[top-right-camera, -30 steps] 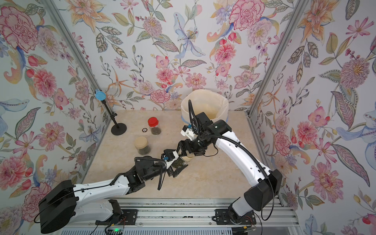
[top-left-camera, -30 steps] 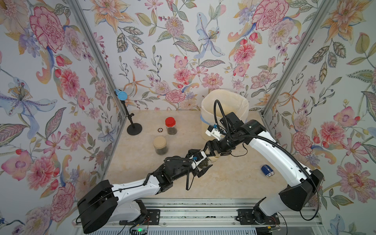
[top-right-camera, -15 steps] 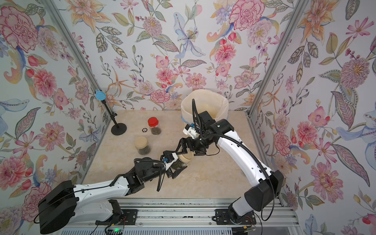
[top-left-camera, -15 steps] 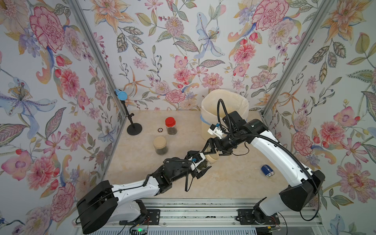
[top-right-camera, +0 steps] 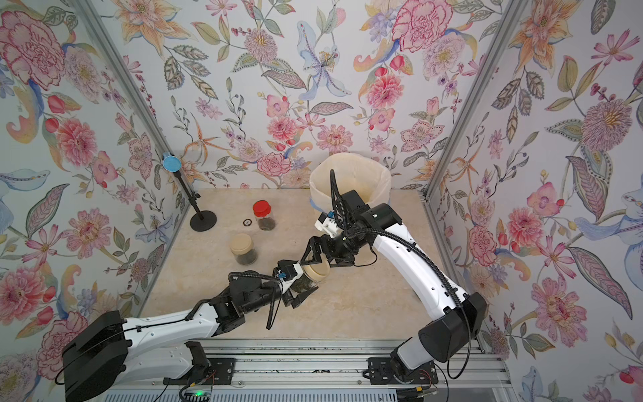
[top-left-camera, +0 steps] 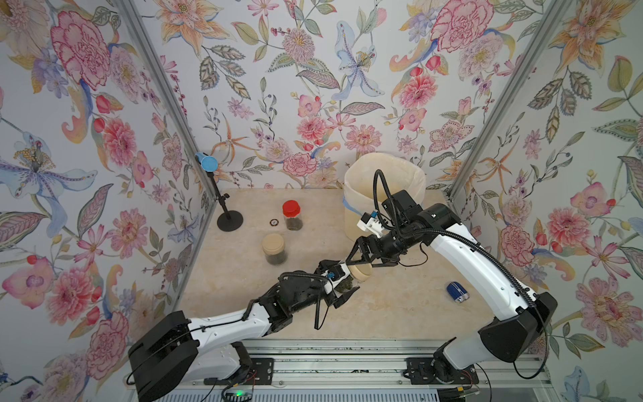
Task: Empty moldy tea leaves from jars
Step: Unscrew the lid from the jar.
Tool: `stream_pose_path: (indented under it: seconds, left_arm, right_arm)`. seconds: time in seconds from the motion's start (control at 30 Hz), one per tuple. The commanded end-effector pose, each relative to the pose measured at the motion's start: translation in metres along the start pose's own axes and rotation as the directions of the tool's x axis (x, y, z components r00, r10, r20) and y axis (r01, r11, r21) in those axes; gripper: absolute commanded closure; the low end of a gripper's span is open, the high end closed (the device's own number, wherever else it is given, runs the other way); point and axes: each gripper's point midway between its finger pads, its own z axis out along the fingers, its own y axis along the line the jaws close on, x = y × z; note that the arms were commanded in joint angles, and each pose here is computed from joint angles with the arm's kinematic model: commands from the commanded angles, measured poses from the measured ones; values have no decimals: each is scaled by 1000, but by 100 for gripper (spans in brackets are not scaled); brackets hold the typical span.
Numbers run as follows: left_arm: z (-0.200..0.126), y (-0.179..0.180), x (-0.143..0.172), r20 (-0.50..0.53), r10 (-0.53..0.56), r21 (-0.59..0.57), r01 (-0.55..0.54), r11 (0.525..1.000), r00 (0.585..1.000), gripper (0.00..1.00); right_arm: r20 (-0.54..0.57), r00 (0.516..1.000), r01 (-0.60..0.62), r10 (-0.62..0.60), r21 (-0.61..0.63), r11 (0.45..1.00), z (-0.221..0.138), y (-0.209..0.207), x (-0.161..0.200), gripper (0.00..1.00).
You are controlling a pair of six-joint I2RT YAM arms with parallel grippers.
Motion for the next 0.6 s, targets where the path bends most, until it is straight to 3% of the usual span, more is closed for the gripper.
stream_pose_path:
  seconds: [0.0,0.17,0.57]
  left_arm:
    - [-6,3,-31,106,26,-11,-24,1000,994,38]
    - [-6,2,-32,108,25,-5,-25,1000,994,38]
    - [-22,-12,-58,173,-50,116,30,993,984,36]
  right_arm:
    - [-9,1000,15,-15,18,1000,-4,3,6,10]
    - [-5,999,38,-38,27,999,-4,4,6,22]
    - [-31,975,220,-220,28,975,6,3,7,21]
